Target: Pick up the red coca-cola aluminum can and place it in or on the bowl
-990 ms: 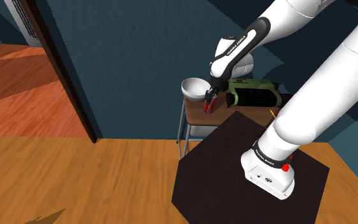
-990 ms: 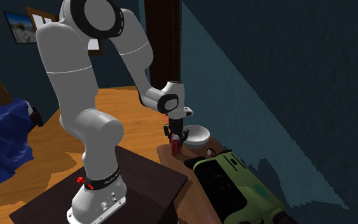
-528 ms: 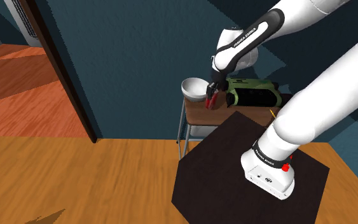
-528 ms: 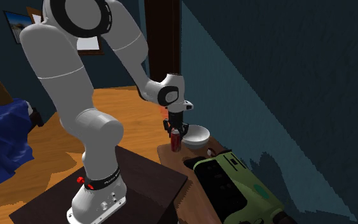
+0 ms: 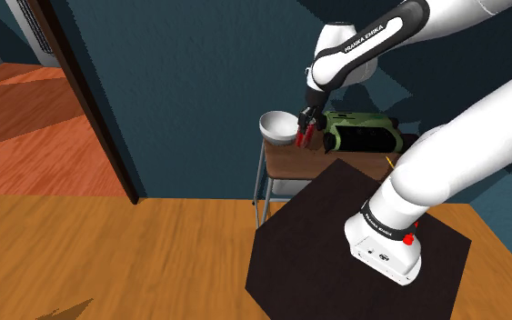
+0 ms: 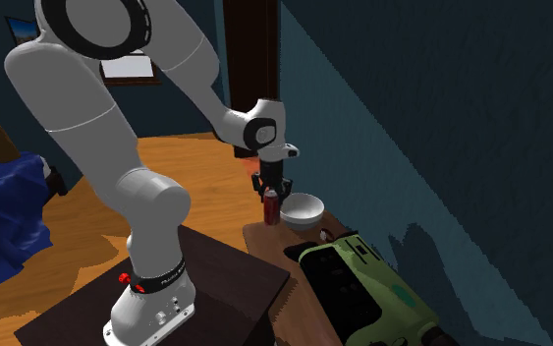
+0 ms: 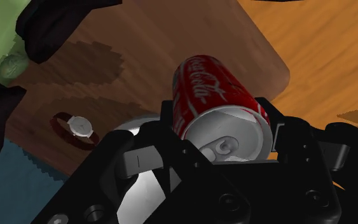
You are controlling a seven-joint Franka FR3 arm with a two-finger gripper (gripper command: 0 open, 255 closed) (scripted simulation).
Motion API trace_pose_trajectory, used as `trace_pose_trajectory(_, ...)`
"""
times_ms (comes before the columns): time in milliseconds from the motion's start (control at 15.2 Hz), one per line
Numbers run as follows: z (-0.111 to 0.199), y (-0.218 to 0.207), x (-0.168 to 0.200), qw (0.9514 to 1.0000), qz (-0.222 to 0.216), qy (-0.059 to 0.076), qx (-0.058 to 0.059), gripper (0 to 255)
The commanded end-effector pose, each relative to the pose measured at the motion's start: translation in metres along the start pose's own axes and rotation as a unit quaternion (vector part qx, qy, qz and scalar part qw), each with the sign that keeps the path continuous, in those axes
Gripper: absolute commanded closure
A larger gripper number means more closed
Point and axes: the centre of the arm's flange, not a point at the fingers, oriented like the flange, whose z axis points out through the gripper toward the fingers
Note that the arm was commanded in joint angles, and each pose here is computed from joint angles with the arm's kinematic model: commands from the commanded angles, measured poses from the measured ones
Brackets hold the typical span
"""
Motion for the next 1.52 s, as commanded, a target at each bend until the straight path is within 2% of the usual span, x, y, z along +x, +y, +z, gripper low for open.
trace_pose_trajectory(0, -0.011, -0.001, 0.001, 1.0, 0.0, 0.0, 0.0, 255)
trace_pose_trajectory(792, -0.073, -0.001, 0.001, 1.0, 0.0, 0.0, 0.0, 255)
trace_pose_trajectory(1452, -0.096, 0.048, 0.121, 1.0, 0.0, 0.0, 0.0, 255)
